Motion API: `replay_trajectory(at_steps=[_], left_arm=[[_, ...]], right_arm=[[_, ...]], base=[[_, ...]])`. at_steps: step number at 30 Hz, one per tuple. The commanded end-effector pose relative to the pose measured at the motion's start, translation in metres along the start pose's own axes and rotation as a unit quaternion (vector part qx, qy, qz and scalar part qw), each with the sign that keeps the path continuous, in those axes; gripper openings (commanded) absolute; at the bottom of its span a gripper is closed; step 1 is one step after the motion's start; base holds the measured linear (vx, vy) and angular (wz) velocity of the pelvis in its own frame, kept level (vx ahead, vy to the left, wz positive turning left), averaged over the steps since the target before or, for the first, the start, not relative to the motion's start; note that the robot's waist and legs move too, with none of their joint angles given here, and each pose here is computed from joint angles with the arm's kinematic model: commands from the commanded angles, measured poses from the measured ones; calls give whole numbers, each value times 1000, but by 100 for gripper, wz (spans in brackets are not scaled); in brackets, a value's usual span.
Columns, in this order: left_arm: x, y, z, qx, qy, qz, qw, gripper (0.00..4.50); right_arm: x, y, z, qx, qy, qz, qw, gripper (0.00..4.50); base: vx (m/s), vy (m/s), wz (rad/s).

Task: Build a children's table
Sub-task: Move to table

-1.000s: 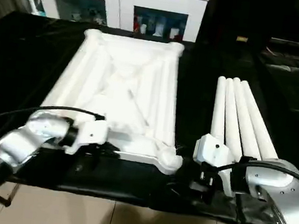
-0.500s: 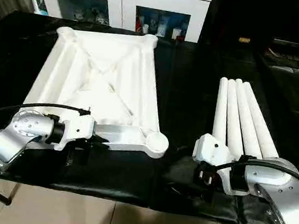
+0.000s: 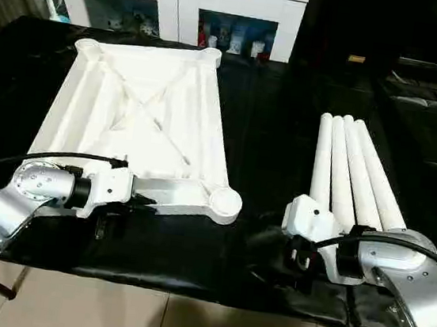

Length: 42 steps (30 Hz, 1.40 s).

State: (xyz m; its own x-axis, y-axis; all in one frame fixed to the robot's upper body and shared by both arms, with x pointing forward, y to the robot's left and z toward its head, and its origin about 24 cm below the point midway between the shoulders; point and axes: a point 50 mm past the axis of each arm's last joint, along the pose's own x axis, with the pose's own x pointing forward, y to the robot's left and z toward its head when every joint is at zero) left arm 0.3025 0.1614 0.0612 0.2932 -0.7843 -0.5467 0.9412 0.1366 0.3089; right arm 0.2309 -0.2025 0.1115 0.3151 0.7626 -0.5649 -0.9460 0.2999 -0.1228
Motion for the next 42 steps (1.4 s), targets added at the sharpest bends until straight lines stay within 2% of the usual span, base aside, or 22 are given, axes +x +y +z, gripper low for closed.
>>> replay_trajectory(at_steps=[1, 7, 9, 12, 14, 15, 17, 19, 20, 21, 23, 24, 28, 29, 30, 31, 33, 35, 37, 40, 41, 42], left_arm=[[-15, 13, 8, -16, -33, 35, 999, 59], [-26, 17, 26, -6, -86, 55, 995, 107], [-39, 22, 41, -14, -136, 95, 986, 108], [-49, 27, 48, -37, -167, 143, 975, 108], [-58, 30, 46, -62, -172, 216, 959, 108], [-59, 30, 39, -96, -181, 294, 933, 108], [-58, 29, 35, -122, -184, 331, 918, 108], [-51, 21, 27, -173, -174, 397, 885, 108], [-51, 20, 26, -177, -173, 402, 882, 108], [-41, 6, 19, -223, -143, 450, 853, 108], [-36, 1, 22, -221, -142, 457, 850, 108], [-32, -2, 28, -215, -148, 468, 845, 108], [-32, 2, 39, -208, -151, 507, 823, 108], [-31, 4, 40, -213, -152, 518, 815, 108], [-31, 7, 40, -232, -153, 536, 797, 108], [-31, 8, 40, -235, -153, 539, 794, 108], [-28, 8, 43, -237, -155, 534, 797, 108], [-22, 3, 49, -209, -152, 499, 827, 108], [-18, -1, 53, -189, -146, 469, 850, 108], [-9, -15, 64, -128, -151, 355, 914, 108], [-9, -15, 64, -128, -151, 355, 914, 108], [-7, -19, 65, -119, -148, 327, 926, 108]], right_arm=[[-2, -6, 4, -5, -5, -18, 1000, 450], [-4, -6, 6, 4, -16, -21, 1000, 450], [-5, -5, 9, 18, -32, -28, 999, 450], [-7, -5, 15, 29, -59, -41, 997, 450], [-7, -6, 19, 36, -81, -65, 994, 450], [-3, -9, 20, 42, -89, -101, 990, 450], [0, -11, 20, 45, -90, -125, 987, 450], [10, -21, 15, 73, -81, -205, 973, 450], [10, -22, 15, 76, -80, -211, 971, 450], [23, -35, 1, 181, -26, -292, 939, 450], [27, -40, 1, 196, -28, -319, 927, 450], [30, -44, 9, 204, -61, -345, 914, 450], [37, -43, 23, 166, -89, -367, 911, 450], [39, -44, 22, 175, -86, -374, 907, 450], [45, -44, 17, 217, -82, -386, 893, 450], [47, -44, 15, 224, -80, -390, 890, 450], [51, -45, 10, 256, -44, -410, 874, 450], [51, -50, 8, 292, -35, -435, 851, 450], [50, -52, 9, 320, -42, -431, 842, 450], [34, -63, 5, 330, -4, -470, 819, 450], [34, -63, 5, 330, -4, -470, 819, 450], [30, -66, 4, 328, 2, -479, 815, 450]], base=[[0, 0, 0], [0, 0, 0], [0, 0, 0], [0, 0, 0], [0, 0, 0], [0, 0, 0], [0, 0, 0], [0, 0, 0], [0, 0, 0], [0, 0, 0], [0, 0, 0], [0, 0, 0], [0, 0, 0], [0, 0, 0], [0, 0, 0], [0, 0, 0], [0, 0, 0], [0, 0, 0], [0, 0, 0], [0, 0, 0], [0, 0, 0], [0, 0, 0]])
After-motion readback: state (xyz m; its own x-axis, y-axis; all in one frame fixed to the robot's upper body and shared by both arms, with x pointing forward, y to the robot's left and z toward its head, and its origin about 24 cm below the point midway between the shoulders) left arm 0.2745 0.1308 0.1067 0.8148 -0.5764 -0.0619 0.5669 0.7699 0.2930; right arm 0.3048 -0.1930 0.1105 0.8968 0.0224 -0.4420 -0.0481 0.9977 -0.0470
